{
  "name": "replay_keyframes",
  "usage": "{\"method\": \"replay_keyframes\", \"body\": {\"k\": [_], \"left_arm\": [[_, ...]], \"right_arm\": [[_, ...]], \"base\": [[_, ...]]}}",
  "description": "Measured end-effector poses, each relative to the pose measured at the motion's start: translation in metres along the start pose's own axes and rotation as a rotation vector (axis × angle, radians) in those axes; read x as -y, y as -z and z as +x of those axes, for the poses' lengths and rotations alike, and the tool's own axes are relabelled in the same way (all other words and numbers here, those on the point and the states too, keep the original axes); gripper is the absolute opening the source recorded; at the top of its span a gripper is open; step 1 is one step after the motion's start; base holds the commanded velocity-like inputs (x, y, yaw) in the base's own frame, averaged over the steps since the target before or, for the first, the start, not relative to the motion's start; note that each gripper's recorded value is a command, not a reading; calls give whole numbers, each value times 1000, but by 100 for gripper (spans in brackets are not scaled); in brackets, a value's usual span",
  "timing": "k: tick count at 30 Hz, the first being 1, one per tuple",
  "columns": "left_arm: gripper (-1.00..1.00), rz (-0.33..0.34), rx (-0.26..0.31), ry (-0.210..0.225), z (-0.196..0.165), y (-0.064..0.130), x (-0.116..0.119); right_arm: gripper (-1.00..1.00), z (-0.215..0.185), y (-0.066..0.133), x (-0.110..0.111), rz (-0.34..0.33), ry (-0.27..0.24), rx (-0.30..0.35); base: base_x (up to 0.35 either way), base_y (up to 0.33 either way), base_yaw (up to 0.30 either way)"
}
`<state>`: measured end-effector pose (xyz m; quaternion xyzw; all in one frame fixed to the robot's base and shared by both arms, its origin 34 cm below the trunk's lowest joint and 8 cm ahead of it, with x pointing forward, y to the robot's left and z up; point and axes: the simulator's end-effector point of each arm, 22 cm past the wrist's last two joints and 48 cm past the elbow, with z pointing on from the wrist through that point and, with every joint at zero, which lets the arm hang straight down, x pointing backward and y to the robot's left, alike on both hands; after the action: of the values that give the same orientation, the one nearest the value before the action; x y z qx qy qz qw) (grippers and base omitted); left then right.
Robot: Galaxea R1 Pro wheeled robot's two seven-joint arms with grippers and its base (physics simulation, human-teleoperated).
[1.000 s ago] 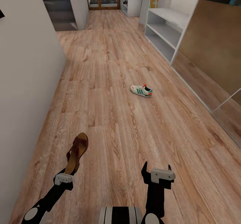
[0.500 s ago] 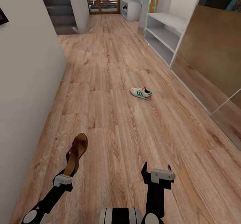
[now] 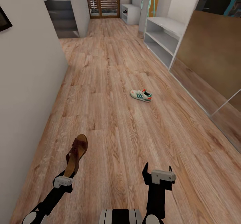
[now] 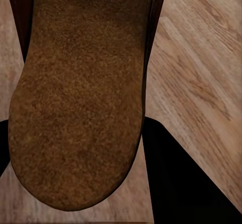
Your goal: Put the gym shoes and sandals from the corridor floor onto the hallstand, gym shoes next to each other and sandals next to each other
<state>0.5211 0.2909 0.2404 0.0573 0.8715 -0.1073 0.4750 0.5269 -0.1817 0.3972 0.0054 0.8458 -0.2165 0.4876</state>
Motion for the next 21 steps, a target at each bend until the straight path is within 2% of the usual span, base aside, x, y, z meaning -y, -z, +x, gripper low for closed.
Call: {"method": "replay_keyframes", "body": {"k": [2, 6, 9, 10, 12, 16, 20, 21], "left_arm": [[-100, -1, 0, 2, 0, 0, 0], [-100, 0, -2, 3, 1, 1, 1], [-100, 0, -2, 4, 1, 1, 2], [-100, 0, -1, 4, 1, 1, 2], [-100, 0, 1, 5, 0, 2, 2], [-100, -3, 7, 5, -3, 2, 1], [-100, -6, 13, 3, -6, 3, -1], [-100, -6, 14, 3, -7, 3, -1]], "right_arm": [[100, 0, 0, 2, 2, 4, 1], [100, 7, -4, 14, 9, 44, 7], [100, 22, -17, 36, 13, 115, 16], [100, 22, -17, 36, 13, 115, 17], [100, 34, -29, 52, 7, 144, 11], [100, 50, -56, 78, -22, 128, -16], [100, 56, -77, 92, -64, 106, -38], [100, 56, -77, 93, -64, 105, -36]], "base": [[0, 0, 0], [0, 0, 0], [0, 0, 0], [0, 0, 0], [0, 0, 0], [0, 0, 0], [0, 0, 0], [0, 0, 0]]}}
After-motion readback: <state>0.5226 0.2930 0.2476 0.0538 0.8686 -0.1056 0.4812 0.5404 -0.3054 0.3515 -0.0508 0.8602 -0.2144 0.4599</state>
